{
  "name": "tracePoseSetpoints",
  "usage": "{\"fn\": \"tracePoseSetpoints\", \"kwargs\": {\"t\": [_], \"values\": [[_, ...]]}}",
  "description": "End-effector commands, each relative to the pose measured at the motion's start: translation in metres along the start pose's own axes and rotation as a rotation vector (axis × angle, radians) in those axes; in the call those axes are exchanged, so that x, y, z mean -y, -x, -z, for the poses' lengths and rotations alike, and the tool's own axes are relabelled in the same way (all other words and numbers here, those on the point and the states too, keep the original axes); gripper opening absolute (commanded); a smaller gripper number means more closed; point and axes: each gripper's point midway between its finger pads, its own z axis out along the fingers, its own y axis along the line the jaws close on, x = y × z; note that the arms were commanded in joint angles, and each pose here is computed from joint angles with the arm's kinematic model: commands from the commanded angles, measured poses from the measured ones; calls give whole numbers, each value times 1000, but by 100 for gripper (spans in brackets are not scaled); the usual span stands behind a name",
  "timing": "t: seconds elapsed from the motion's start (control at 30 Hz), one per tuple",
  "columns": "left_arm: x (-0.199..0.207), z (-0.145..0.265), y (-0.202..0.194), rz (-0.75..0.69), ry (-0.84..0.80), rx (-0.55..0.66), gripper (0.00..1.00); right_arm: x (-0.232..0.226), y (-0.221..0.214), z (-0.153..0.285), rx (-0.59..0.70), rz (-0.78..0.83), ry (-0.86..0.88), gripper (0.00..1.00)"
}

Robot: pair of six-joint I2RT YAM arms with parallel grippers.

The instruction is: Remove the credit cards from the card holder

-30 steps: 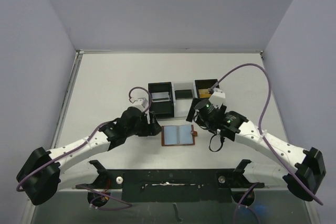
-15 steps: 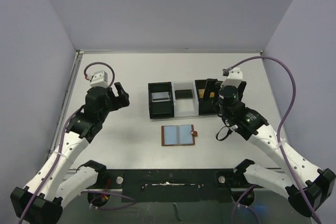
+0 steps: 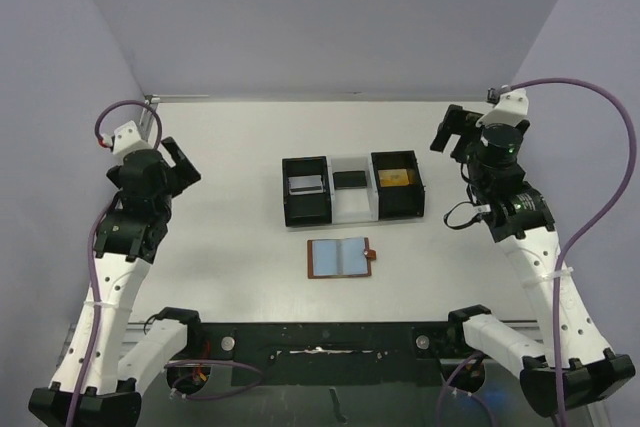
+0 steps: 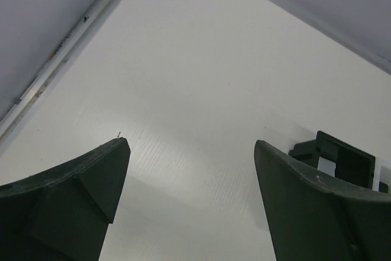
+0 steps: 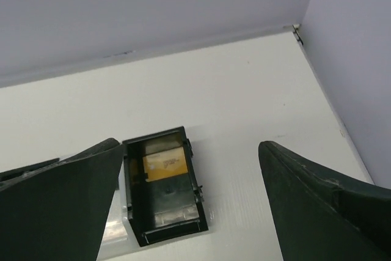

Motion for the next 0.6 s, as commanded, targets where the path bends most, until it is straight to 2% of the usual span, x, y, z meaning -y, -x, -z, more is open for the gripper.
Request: {"fn": "tracePoseSetpoints", "kwargs": {"t": [0.0, 0.27, 0.43, 0.57], "values": [[-15, 35, 70, 75, 83, 208, 85, -16, 69, 36, 149, 18, 127, 98], [-10, 75, 124, 40, 26, 354, 85, -14, 114, 64, 241, 20, 147, 98], [0, 88, 135, 13, -43, 388, 85, -9, 114, 70, 250, 14, 130, 98], [-2, 85, 133, 22, -28, 380, 85, -5, 103, 66, 220, 23, 109, 98]]}}
